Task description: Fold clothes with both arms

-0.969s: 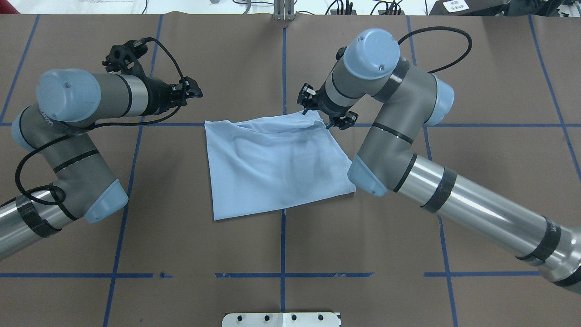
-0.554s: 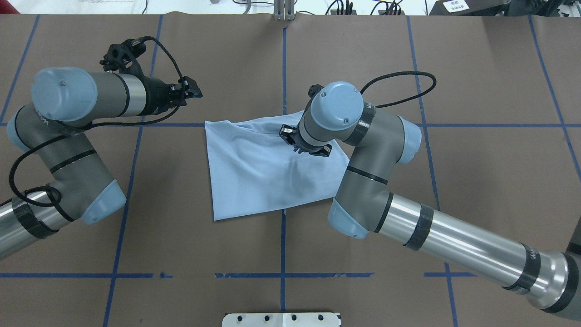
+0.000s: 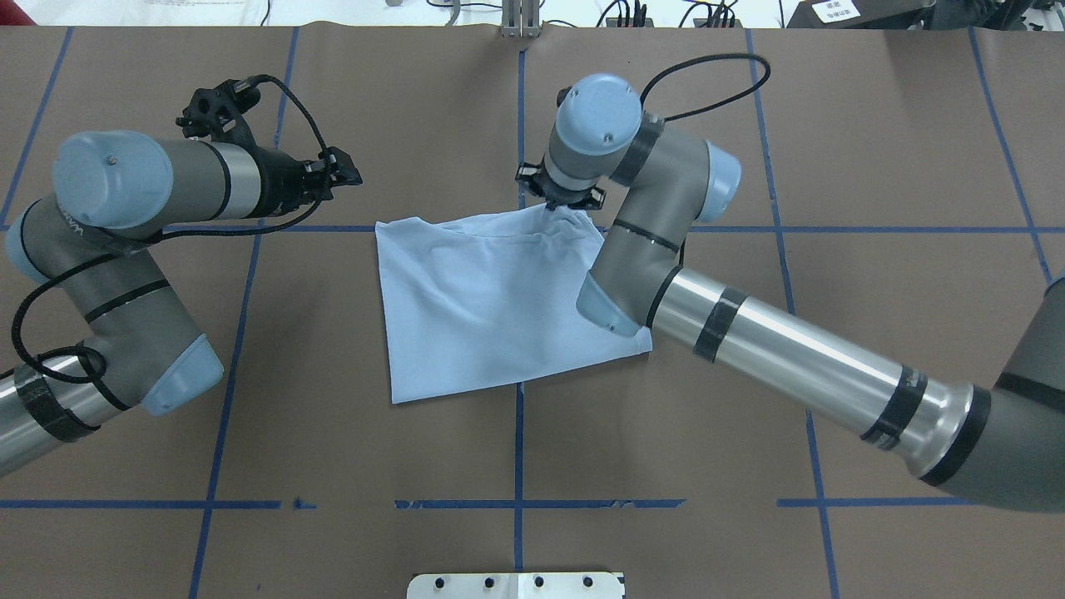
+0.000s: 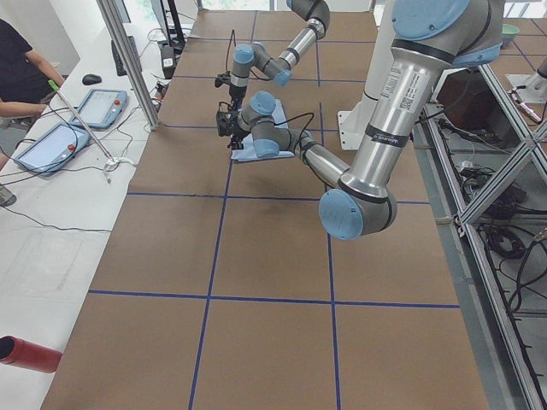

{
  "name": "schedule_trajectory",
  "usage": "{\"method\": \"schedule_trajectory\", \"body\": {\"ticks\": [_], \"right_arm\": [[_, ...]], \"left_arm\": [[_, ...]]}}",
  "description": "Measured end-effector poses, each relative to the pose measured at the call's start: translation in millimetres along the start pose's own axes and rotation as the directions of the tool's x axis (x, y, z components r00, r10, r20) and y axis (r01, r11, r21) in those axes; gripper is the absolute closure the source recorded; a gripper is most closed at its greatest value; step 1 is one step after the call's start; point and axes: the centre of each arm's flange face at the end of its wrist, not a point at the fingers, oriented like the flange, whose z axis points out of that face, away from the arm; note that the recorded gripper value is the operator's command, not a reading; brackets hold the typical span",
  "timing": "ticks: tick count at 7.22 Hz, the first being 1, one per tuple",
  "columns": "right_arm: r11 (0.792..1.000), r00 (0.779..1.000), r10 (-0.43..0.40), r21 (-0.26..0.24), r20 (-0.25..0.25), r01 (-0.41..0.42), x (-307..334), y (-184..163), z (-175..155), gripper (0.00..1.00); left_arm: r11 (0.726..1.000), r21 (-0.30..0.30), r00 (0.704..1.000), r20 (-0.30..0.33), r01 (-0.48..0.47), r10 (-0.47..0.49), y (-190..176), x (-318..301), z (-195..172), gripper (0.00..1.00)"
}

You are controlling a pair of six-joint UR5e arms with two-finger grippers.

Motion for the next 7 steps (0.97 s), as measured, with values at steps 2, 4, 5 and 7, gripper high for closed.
{"method": "schedule_trajectory", "body": {"ticks": [2,4,5,7], "right_arm": [[1.0,1.0,-0.012,-0.025,-0.001,0.012,53.5,-72.7,-24.4,1.0],[0.997,1.0,-0.023,-0.076,0.011,0.024,151.3,-109.1,-52.1,1.0],[0.995,0.999,-0.049,-0.082,0.012,0.05,209.3,-130.4,-71.7,1.0],[0.986,0.99,-0.141,-0.089,0.013,0.141,319.5,-170.1,-124.9,1.0]], "left_arm": [[0.999,0.004,0.999,0.01,-0.041,0.041,-3.8,-7.4,-0.6,0.46],[0.965,-0.016,0.963,0.066,-0.26,0.261,-49.4,-61.2,-23.6,0.46],[0.923,-0.056,0.919,0.088,-0.38,0.383,-91.2,-104.0,-50.8,0.46],[0.82,-0.145,0.809,0.14,-0.554,0.571,-174.6,-202.1,-125.8,0.46]]}}
